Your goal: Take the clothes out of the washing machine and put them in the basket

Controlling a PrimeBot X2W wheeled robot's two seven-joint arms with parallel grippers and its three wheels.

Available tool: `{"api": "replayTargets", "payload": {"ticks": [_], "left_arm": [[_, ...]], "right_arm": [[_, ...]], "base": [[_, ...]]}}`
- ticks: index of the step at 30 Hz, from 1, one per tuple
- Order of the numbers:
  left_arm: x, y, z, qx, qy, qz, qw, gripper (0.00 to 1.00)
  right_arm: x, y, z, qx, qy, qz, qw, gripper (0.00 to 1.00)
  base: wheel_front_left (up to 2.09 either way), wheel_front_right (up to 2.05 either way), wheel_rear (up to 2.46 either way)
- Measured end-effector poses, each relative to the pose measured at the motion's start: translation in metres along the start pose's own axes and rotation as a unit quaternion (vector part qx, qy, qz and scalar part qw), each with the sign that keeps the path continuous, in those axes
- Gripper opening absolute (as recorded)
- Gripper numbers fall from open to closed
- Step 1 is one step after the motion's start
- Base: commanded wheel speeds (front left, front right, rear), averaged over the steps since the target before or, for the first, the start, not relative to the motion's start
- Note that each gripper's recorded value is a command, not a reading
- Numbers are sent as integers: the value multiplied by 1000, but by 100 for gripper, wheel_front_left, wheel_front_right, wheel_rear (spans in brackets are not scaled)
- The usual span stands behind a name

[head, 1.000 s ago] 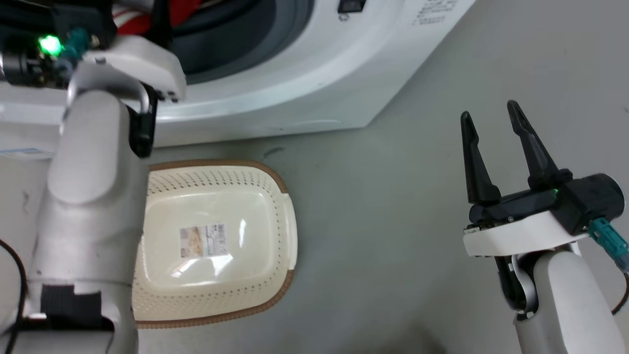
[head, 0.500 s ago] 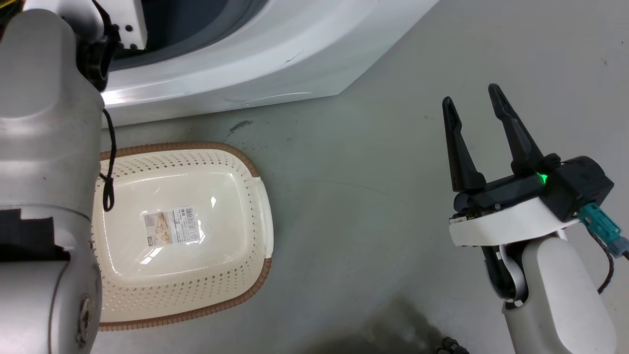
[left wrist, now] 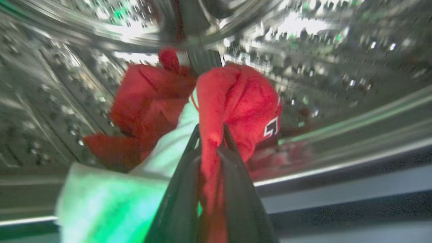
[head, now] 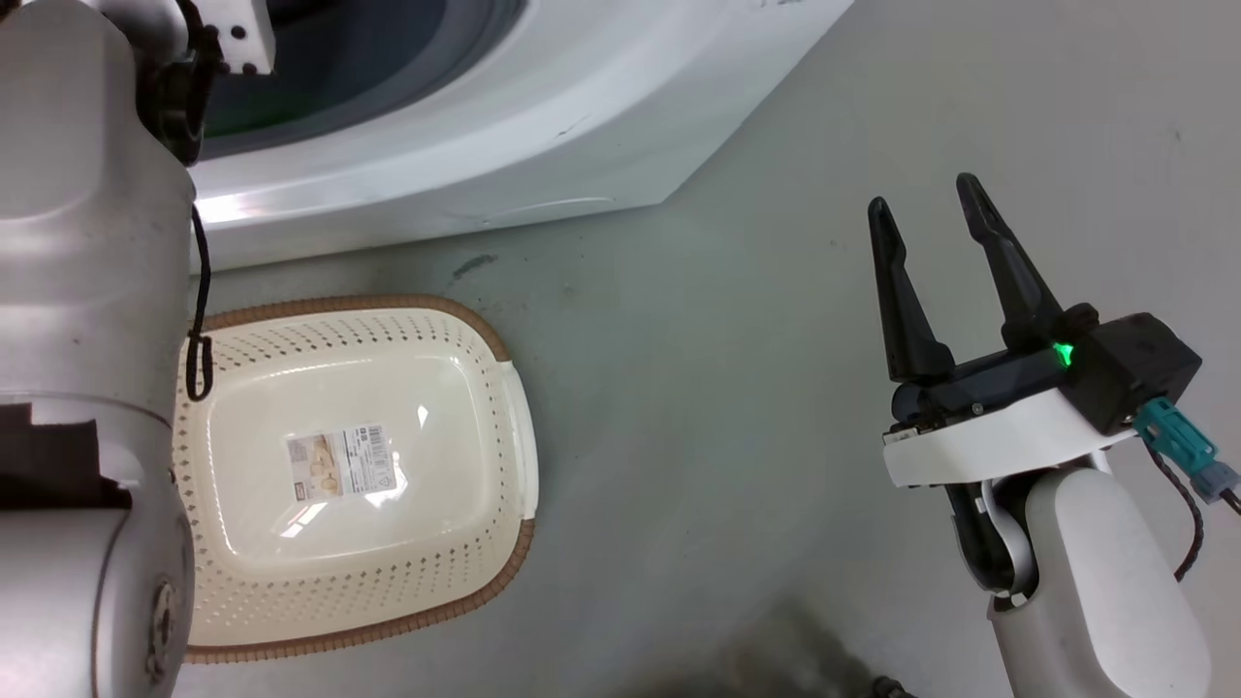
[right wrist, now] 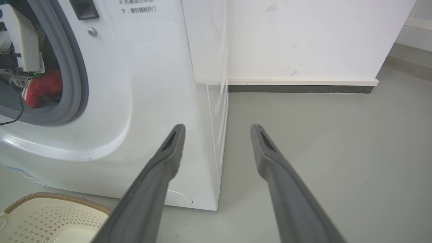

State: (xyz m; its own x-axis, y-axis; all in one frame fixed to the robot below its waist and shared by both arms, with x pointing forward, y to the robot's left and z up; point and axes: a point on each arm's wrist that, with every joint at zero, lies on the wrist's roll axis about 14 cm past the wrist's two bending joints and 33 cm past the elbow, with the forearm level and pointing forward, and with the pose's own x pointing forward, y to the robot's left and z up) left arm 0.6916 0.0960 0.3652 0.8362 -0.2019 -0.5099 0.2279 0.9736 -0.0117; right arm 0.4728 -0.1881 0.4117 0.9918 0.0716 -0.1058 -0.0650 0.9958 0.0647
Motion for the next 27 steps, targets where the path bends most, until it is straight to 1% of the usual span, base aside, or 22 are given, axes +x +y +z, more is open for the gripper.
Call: {"api": "replayTargets", "payload": {"ticks": [3,6,7,12,16,22,27], "left_arm": [[-15,0,35,18,-108,3,994,0],[-37,-3,50,21,-184,2,983,0],[-45,-4,53,21,-198,1,980,0],[-86,-4,67,11,-244,5,970,0],[-130,1,82,-5,-292,16,956,0],[-190,8,73,-12,-321,32,946,0],[-240,5,62,-27,-347,43,936,0]], "right_arm": [[-2,1,8,-1,-9,1,1000,100],[-6,3,20,-4,-21,2,1000,100],[-8,3,23,-6,-24,1,1000,100],[-24,5,39,-7,-39,0,999,100],[-38,8,50,-8,-49,-1,999,100],[-59,13,65,-6,-67,0,998,100],[-75,18,74,-6,-78,3,997,100]], "base": [[0,0,0],[0,0,0],[0,0,0],[0,0,0],[0,0,0],[0,0,0],[0,0,0]]}}
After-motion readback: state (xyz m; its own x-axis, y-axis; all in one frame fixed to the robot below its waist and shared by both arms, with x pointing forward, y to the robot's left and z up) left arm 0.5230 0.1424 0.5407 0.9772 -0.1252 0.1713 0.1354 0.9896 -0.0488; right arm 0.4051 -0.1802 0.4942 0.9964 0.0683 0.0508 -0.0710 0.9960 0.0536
